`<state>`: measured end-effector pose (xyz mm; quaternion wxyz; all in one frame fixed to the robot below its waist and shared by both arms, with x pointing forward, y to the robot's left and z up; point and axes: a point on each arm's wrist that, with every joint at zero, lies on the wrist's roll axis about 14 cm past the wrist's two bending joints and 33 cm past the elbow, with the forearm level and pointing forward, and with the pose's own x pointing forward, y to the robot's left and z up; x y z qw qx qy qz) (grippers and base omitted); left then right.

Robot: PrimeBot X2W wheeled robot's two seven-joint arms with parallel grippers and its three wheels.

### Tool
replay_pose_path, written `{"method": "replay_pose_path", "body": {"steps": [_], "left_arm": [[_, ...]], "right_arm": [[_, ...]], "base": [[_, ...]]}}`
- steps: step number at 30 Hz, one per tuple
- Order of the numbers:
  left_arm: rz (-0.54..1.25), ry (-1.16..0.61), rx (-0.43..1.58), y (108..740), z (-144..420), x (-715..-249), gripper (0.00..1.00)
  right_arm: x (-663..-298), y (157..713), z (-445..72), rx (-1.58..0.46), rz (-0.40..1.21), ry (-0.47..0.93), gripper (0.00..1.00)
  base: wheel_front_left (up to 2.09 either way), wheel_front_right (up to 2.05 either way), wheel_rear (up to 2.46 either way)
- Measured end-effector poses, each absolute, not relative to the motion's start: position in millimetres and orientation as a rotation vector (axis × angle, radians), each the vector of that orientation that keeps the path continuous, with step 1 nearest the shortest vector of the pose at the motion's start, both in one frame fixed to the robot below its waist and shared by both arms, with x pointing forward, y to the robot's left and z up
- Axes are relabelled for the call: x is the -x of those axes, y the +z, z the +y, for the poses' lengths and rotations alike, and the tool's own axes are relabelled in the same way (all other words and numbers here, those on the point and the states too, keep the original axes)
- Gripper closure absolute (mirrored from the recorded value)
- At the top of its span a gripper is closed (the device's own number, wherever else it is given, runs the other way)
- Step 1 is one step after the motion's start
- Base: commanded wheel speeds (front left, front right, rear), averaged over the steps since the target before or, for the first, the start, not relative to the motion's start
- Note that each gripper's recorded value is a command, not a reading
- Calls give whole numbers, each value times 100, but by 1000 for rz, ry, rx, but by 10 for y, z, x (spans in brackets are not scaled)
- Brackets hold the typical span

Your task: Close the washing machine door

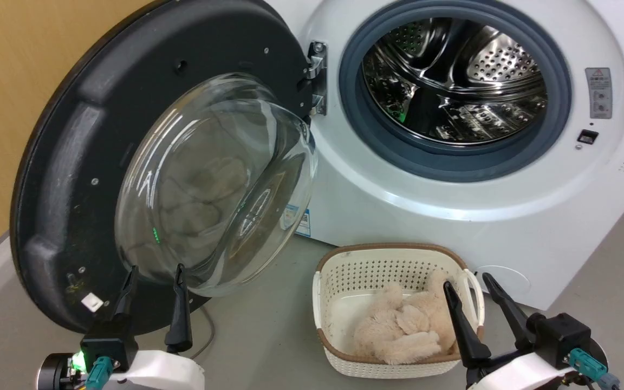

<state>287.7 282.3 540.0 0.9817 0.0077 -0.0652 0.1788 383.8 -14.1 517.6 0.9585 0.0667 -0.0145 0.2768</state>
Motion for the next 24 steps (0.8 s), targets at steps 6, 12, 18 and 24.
{"method": "replay_pose_path", "body": {"steps": [6, 12, 18, 24], "left_arm": [[-141, 402, -16, 5411, 2914, -2778, 0], [-150, 441, -18, 5415, 3000, -2674, 0], [-158, 482, -21, 5424, 3092, -2571, 0], [-164, 514, -22, 5424, 3161, -2472, 0]], "right_arm": [[-3844, 5170, 5, -154, -25, 606, 0], [-3830, 5145, 128, -167, -19, 644, 0], [-3829, 5159, 266, -183, -23, 682, 0], [-3813, 5151, 375, -204, -17, 714, 0]], "base": [[0, 0, 0], [0, 0, 0], [0, 0, 0], [0, 0, 0]]}}
